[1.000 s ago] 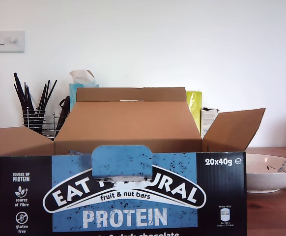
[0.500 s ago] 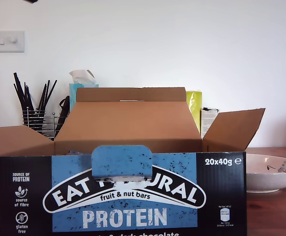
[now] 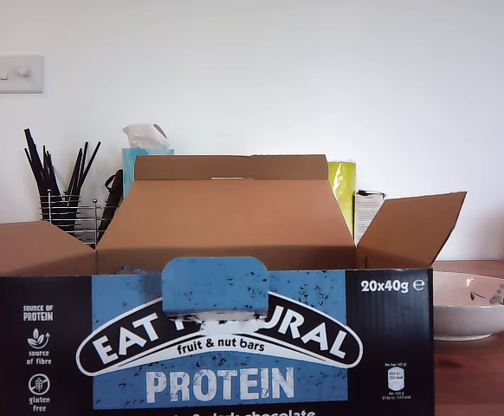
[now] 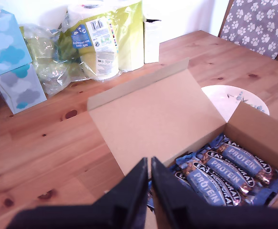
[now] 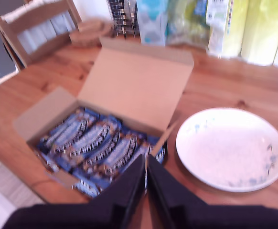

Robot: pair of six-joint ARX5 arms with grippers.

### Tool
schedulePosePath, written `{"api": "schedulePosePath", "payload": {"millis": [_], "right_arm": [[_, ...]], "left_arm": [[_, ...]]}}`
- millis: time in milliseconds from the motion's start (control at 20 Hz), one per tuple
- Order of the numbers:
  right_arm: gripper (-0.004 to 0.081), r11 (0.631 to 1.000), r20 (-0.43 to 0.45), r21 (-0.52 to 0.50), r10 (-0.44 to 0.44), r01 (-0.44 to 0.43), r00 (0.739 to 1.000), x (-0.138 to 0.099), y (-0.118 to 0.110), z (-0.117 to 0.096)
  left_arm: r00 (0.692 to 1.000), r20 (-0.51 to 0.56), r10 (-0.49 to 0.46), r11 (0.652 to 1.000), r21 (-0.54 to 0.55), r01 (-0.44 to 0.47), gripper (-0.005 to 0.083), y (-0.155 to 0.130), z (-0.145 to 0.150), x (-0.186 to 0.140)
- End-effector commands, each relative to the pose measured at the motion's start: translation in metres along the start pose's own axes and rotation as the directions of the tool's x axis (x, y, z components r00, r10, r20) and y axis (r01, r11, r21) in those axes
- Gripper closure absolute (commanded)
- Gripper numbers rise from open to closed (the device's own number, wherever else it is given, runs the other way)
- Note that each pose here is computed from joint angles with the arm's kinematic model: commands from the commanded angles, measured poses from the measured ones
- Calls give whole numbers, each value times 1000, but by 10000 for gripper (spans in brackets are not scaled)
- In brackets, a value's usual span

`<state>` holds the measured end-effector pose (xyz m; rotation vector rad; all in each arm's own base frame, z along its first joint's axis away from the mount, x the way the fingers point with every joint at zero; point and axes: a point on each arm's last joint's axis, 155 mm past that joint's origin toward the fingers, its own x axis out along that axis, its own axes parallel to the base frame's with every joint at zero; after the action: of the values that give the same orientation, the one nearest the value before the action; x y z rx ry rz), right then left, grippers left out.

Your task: Spread the side flaps of the carton box of snackbars

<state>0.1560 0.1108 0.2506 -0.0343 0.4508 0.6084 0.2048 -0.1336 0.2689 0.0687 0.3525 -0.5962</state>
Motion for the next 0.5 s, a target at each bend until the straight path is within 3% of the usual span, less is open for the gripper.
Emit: {"api": "schedulePosePath", "payload": {"millis": [0, 450], "right_arm": [[783, 1000, -39, 11, -1, 1, 999, 5, -1, -10], [783, 1000, -75, 17, -1, 3, 997, 7, -2, -16]], "left_arm": [[1000, 0, -6, 1000, -8, 6, 797, -1, -5, -1], [999, -47, -5, 1000, -12, 5, 797, -1, -15, 1]]}}
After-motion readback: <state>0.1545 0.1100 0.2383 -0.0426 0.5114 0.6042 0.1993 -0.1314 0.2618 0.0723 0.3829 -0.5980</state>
